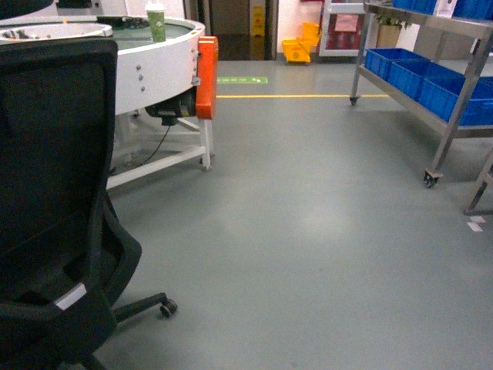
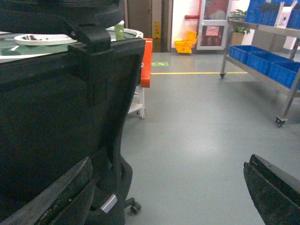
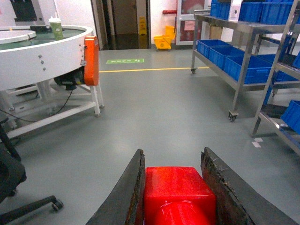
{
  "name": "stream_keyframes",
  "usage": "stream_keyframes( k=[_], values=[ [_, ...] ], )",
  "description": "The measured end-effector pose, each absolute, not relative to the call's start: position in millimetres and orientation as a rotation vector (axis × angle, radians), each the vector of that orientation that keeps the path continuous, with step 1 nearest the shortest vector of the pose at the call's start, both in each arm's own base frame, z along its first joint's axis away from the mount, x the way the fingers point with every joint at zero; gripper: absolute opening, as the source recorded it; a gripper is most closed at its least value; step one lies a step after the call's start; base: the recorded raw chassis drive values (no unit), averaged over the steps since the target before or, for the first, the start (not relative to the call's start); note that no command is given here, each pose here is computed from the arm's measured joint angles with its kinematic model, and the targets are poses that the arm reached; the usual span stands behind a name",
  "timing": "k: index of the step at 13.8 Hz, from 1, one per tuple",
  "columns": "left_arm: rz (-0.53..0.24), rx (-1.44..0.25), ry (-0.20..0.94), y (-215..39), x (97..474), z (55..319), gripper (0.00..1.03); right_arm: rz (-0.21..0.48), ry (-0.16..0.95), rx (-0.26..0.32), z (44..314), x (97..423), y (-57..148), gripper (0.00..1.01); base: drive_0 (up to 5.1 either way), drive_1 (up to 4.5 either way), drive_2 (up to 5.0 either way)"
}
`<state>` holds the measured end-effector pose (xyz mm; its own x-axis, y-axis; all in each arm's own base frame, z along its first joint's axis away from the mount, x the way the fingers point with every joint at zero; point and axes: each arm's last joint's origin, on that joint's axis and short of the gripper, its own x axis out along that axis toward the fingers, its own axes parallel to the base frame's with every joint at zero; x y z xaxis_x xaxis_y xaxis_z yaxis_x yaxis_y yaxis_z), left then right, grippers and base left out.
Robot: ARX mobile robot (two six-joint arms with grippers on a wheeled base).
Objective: Pick red block from blue box to shelf
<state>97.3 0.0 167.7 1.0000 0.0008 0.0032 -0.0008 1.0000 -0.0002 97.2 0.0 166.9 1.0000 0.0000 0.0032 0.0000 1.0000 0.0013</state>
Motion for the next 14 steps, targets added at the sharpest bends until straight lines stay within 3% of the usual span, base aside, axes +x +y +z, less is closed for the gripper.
stream_keyframes(
  k=[3,14],
  values=[
    [-0.002,0.0,-0.003,-0.1,97.3,167.7,0.98,-0.001,-0.001,0.001,166.7,97.2,0.0,0.29,2.7,2.38,-4.9],
    [0.001,0.0,-0.004,0.0,97.3,167.7,0.98,0.0,-0.007,0.001,167.3,97.2,0.0,0.29,0.0,4.27,-4.2]
  ],
)
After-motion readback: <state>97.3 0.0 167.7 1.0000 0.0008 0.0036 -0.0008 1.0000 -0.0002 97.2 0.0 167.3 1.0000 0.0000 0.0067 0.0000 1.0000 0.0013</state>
